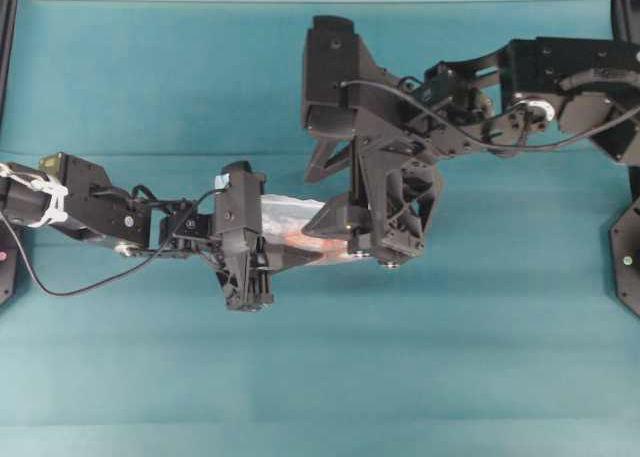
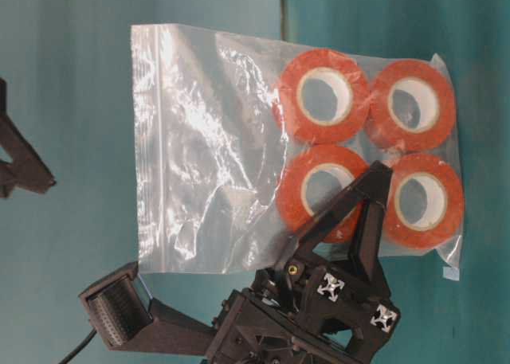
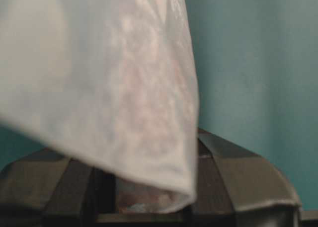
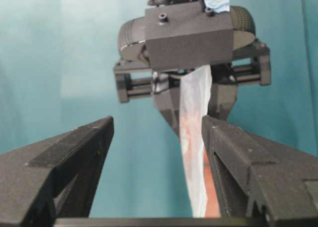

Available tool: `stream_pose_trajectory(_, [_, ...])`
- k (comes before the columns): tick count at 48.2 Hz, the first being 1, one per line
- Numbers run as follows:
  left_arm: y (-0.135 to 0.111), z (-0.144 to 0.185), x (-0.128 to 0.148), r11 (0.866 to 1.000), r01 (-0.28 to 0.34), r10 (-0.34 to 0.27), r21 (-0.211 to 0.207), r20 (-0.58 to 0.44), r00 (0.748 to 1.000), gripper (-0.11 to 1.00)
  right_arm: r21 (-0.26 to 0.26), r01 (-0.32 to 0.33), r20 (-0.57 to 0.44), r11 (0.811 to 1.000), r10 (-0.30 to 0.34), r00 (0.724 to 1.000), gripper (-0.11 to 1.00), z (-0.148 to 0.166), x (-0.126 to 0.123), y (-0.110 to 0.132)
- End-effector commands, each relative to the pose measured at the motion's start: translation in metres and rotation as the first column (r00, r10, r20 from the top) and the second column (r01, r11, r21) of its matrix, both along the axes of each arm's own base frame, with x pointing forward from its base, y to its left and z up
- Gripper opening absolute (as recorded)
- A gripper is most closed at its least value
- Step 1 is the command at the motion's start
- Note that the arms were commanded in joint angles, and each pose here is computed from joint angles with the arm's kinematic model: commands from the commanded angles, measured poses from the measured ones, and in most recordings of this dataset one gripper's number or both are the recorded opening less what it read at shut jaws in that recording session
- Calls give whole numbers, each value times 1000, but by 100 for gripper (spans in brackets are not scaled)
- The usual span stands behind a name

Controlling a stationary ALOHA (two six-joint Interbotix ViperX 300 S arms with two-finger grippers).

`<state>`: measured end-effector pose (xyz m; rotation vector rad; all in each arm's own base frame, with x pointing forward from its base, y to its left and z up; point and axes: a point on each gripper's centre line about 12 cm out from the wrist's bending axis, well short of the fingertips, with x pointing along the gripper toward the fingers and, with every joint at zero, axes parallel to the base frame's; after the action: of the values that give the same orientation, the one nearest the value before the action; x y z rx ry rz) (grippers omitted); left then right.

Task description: Hand over the clear zip bag and make it stand upright.

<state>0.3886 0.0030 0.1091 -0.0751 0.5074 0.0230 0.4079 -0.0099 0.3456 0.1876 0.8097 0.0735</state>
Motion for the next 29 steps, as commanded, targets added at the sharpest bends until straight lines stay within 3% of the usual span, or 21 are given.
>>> stream_pose_trajectory(1, [-1, 2, 0, 1000, 4, -4, 0, 2, 1000, 25, 5, 0, 51, 1000, 0, 999, 82, 23, -11, 3])
stream_pose_trajectory(19, [-4, 1, -1, 1000, 10, -10, -3, -2, 1000, 25, -7, 9, 105, 1000, -8, 994, 82, 21, -32, 5])
stream_pose_trajectory(29, [-7, 0, -2, 1000, 19, -19, -1, -5, 1000, 25, -12, 35, 218, 999, -32, 975, 82, 27, -40, 5])
